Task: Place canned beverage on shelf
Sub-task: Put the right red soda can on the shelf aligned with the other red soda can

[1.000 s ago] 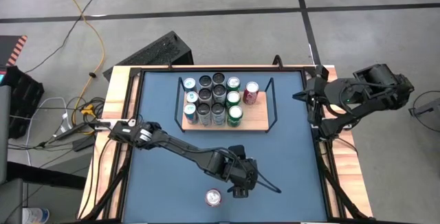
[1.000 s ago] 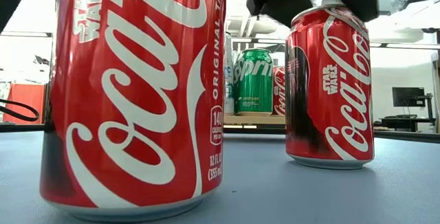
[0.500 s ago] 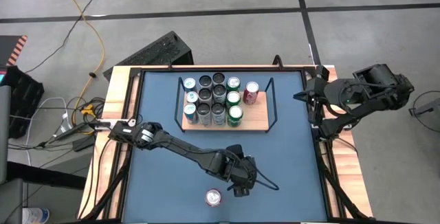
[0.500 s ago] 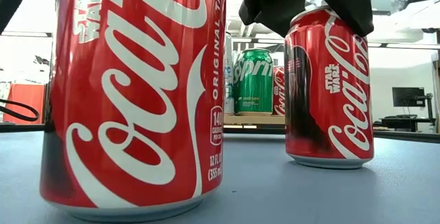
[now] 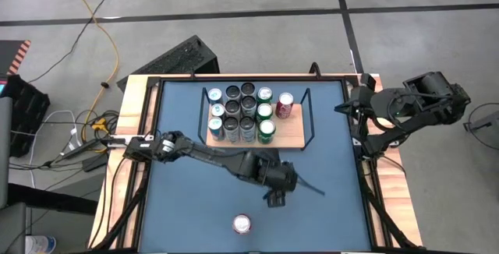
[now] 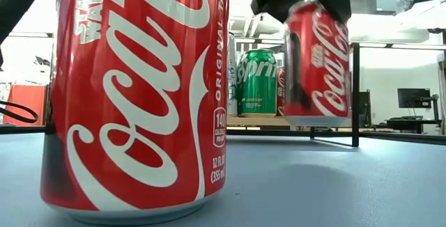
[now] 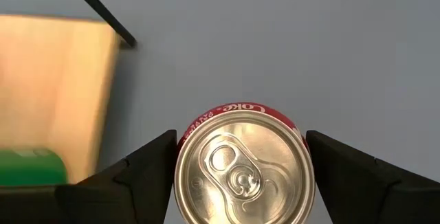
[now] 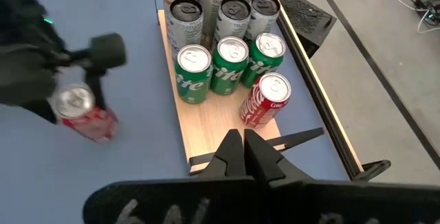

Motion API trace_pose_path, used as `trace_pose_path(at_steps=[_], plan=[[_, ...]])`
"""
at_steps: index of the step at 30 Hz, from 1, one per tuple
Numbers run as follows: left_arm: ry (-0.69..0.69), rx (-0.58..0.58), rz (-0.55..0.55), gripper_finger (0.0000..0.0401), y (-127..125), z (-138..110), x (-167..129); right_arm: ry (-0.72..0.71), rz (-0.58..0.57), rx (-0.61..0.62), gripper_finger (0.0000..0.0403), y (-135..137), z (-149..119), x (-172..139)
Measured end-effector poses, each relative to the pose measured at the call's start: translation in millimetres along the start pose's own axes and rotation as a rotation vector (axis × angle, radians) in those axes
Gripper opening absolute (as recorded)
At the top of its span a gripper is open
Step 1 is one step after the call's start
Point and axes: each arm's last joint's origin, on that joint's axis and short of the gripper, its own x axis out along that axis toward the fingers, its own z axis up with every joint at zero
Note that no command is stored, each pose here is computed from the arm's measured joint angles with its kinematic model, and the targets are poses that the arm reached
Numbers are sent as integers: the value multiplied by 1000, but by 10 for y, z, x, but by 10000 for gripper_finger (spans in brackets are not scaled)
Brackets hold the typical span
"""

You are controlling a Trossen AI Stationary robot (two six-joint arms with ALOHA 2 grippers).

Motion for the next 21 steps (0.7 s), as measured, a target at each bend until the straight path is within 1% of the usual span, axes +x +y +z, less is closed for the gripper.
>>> trace_pose_path(at_steps=[4,10,14,21], plan=[[-20,4,-6,274,186,83,10,27,-10,-2,0,-10,-29,0],[-98,16,-11,274,426,240,-100,55,-21,6,0,-21,-58,-1],[-123,33,11,274,582,303,-170,52,-21,8,0,-32,-68,-15],[-162,28,45,274,884,402,-271,38,-21,20,0,-72,-96,-60]])
